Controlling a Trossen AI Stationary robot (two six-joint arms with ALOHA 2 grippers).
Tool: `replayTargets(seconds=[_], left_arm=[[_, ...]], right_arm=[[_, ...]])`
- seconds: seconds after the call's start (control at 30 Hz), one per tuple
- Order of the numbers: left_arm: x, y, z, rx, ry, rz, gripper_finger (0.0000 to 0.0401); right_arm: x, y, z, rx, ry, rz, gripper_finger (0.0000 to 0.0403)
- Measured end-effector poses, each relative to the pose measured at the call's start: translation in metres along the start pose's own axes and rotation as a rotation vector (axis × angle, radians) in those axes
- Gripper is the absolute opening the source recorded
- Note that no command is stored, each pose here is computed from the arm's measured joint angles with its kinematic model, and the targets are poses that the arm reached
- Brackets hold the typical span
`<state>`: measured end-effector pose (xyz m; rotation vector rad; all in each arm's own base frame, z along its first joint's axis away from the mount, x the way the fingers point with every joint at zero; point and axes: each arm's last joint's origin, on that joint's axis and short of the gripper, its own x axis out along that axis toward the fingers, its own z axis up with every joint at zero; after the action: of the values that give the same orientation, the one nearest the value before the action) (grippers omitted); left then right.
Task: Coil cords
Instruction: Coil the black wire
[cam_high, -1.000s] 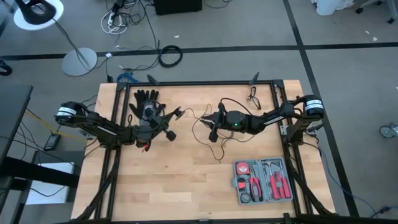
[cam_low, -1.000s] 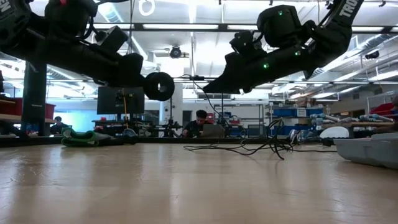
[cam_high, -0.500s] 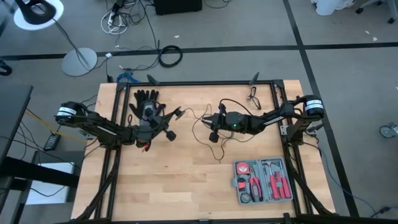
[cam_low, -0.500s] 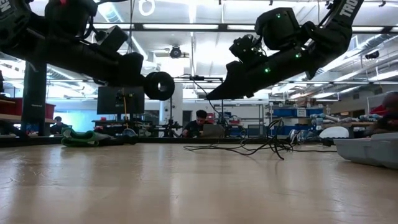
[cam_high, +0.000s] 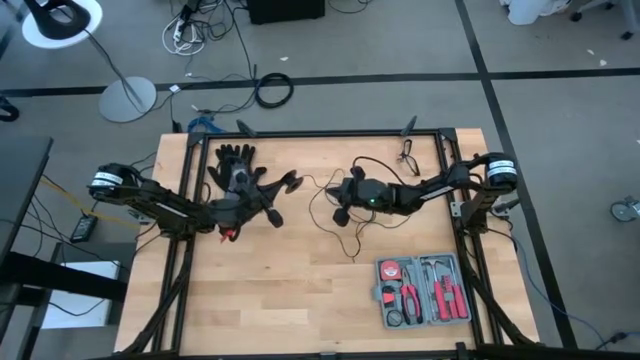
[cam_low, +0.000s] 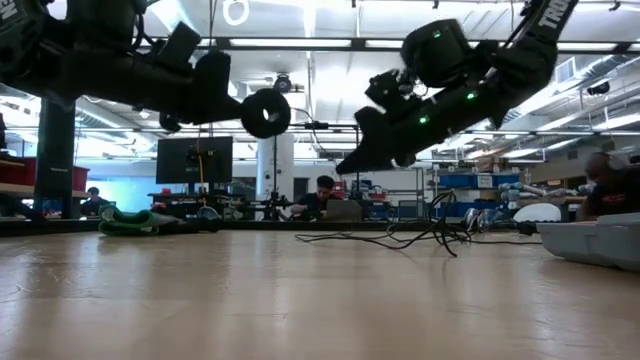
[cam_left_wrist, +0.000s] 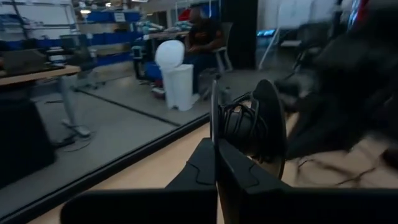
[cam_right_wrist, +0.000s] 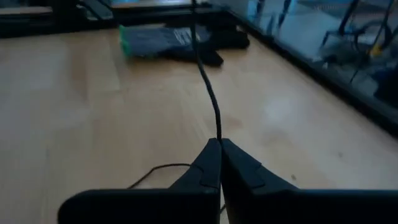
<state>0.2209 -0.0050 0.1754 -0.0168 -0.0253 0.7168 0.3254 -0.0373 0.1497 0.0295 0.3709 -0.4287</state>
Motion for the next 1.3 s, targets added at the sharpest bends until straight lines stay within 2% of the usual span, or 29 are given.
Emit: replayTargets(seconds=[0.13,0.23,0.43,0.6,0.7,0.8,0.93,1.03,1.13,1.3], left_arm=[[0.0,0.0,0.005,-0.046,-0.035,-0.013,0.0],[0.001,0.0,0.005,-0.043,-0.031,-0.011,0.0],[0.001,0.0,0.002,-0.043,-0.008,0.003,0.0],[0.001,0.0,0.0,-0.051,0.005,0.001,0.0],[0.001,0.0,0.001,-0.079,0.001,0.001,0.0],[0.001,0.0,0.003,-0.105,-0.021,0.0,0.0],[0.002,0.001,0.006,-0.123,-0.042,0.008,0.0],[0.004,0.004,0.007,-0.139,-0.054,0.029,0.0],[0.006,0.006,0.008,-0.152,-0.056,0.042,0.0],[0.007,0.007,0.007,-0.152,-0.05,0.047,0.0]], right_arm=[[0.028,0.011,-0.005,0.037,0.068,0.034,0.0001],[0.052,0.029,-0.004,0.007,0.072,0.09,0.0001],[0.076,0.055,0.031,-0.131,0.007,0.178,0.0],[0.083,0.055,0.054,-0.188,0.011,0.212,0.0],[0.085,0.05,0.052,-0.193,0.047,0.203,0.0],[0.087,0.044,0.048,-0.148,0.095,0.2,0.0],[0.086,0.044,0.043,-0.129,0.104,0.26,0.0],[0.084,0.05,0.045,-0.133,0.089,0.359,0.0],[0.082,0.056,0.046,-0.157,0.059,0.455,0.0],[0.08,0.061,0.049,-0.21,0.012,0.535,0.0]])
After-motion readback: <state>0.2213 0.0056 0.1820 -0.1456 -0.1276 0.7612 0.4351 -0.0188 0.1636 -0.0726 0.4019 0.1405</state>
